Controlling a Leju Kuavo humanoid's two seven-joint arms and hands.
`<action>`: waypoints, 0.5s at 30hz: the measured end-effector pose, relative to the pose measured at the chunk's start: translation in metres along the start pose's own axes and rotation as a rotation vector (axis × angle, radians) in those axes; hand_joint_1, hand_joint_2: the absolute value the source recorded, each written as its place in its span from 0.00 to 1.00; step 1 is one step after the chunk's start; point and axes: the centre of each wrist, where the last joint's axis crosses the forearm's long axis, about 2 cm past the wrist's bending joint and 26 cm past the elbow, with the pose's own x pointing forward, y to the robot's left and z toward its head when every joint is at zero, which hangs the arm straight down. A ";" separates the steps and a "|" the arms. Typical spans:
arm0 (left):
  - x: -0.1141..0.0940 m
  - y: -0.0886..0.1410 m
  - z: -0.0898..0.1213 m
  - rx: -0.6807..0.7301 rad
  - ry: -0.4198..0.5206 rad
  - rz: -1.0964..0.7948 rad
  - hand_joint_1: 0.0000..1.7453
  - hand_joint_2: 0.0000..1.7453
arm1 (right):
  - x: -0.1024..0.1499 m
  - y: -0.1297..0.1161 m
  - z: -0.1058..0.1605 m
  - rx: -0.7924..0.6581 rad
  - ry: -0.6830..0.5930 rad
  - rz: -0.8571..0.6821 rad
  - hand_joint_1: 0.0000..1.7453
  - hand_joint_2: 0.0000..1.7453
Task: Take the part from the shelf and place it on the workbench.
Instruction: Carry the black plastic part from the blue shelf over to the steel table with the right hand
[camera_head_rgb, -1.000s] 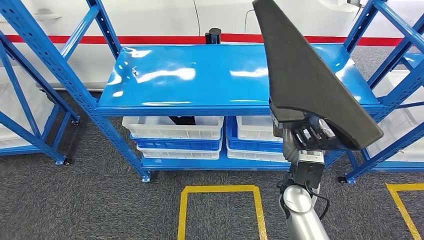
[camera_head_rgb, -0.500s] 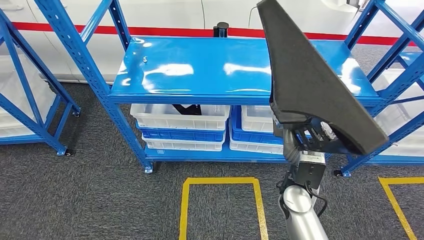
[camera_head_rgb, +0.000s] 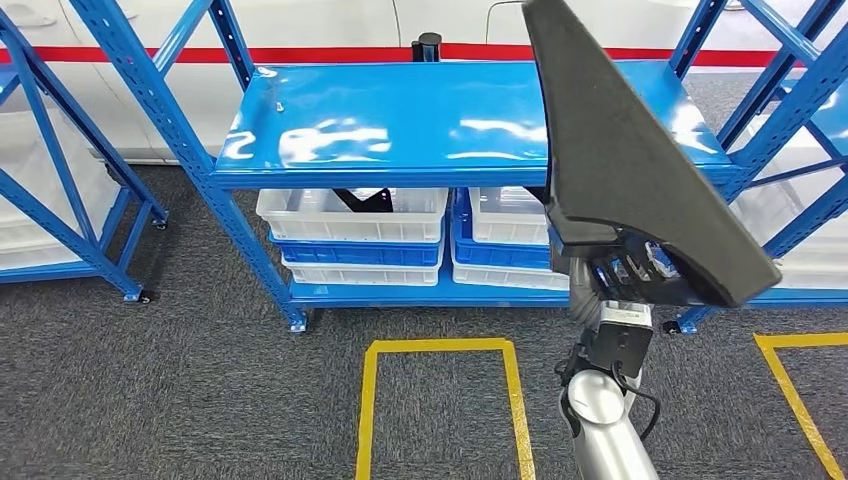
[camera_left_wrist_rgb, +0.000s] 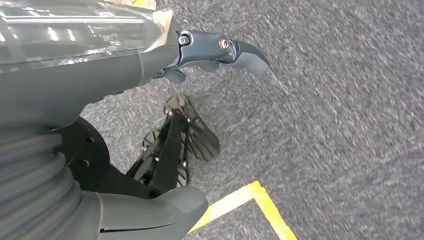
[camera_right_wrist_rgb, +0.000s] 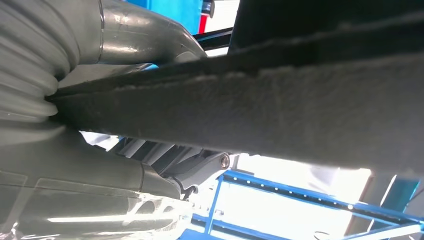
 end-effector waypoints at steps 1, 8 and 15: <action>0.000 0.000 0.000 -0.001 0.000 0.001 0.00 1.00 | 0.000 0.000 0.000 0.001 0.000 0.001 0.99 1.00; 0.002 -0.002 0.000 -0.008 -0.001 0.011 0.00 1.00 | 0.001 0.001 0.000 -0.003 -0.001 -0.002 0.99 1.00; 0.002 -0.003 0.000 -0.010 -0.002 0.011 0.00 1.00 | 0.000 0.001 0.002 -0.002 0.006 0.002 0.99 1.00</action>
